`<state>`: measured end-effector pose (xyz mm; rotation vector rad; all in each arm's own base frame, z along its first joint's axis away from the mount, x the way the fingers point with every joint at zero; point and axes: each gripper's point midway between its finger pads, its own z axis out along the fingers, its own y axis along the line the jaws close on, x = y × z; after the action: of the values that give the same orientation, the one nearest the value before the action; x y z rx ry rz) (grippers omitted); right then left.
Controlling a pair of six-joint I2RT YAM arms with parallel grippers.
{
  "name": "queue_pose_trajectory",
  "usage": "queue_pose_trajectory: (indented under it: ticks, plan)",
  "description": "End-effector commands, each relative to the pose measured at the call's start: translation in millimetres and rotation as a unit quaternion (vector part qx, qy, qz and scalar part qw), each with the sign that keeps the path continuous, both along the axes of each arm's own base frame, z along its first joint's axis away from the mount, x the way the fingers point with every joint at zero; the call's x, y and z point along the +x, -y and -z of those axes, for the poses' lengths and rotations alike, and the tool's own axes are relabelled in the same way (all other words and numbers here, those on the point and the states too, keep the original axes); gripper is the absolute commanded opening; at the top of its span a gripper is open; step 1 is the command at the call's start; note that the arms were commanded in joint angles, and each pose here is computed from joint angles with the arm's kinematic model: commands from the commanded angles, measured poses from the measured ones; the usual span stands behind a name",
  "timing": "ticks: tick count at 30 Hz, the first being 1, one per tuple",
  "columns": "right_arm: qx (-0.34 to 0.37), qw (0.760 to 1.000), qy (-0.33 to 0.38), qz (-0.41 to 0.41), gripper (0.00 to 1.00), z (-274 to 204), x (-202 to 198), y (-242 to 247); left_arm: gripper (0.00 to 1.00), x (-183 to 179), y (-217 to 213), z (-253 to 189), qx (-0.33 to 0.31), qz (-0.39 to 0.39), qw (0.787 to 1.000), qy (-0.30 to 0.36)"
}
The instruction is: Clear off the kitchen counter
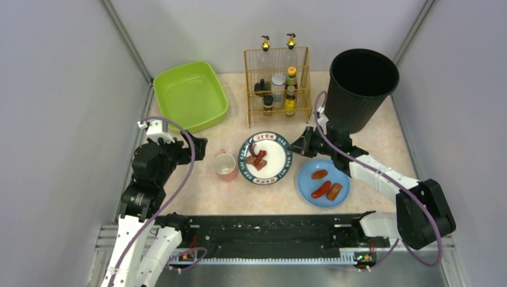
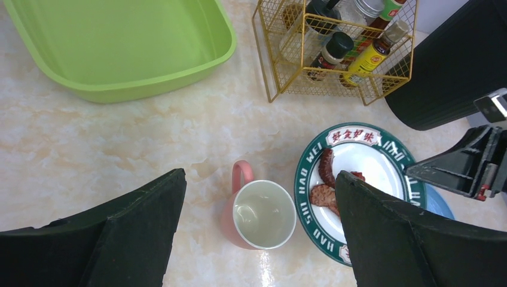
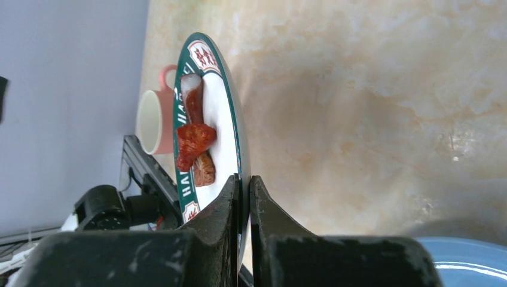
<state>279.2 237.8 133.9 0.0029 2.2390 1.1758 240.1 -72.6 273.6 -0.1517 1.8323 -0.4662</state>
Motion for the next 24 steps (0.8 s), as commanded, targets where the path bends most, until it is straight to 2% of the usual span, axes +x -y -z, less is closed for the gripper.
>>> queue_pose_trajectory:
  ticks: [1,12,24]
  plan:
    - [0.071,0.993,0.091,0.023,0.00,-93,22,-4,0.99,1,-1,-13,-0.003,-0.004,1.000,0.025]
    - [0.132,0.976,0.113,0.132,0.00,-173,68,31,0.99,2,0,-11,-0.003,-0.002,1.000,0.021]
    - [0.206,0.932,0.133,0.268,0.00,-252,121,102,0.99,3,1,-9,-0.004,0.000,1.000,0.018]
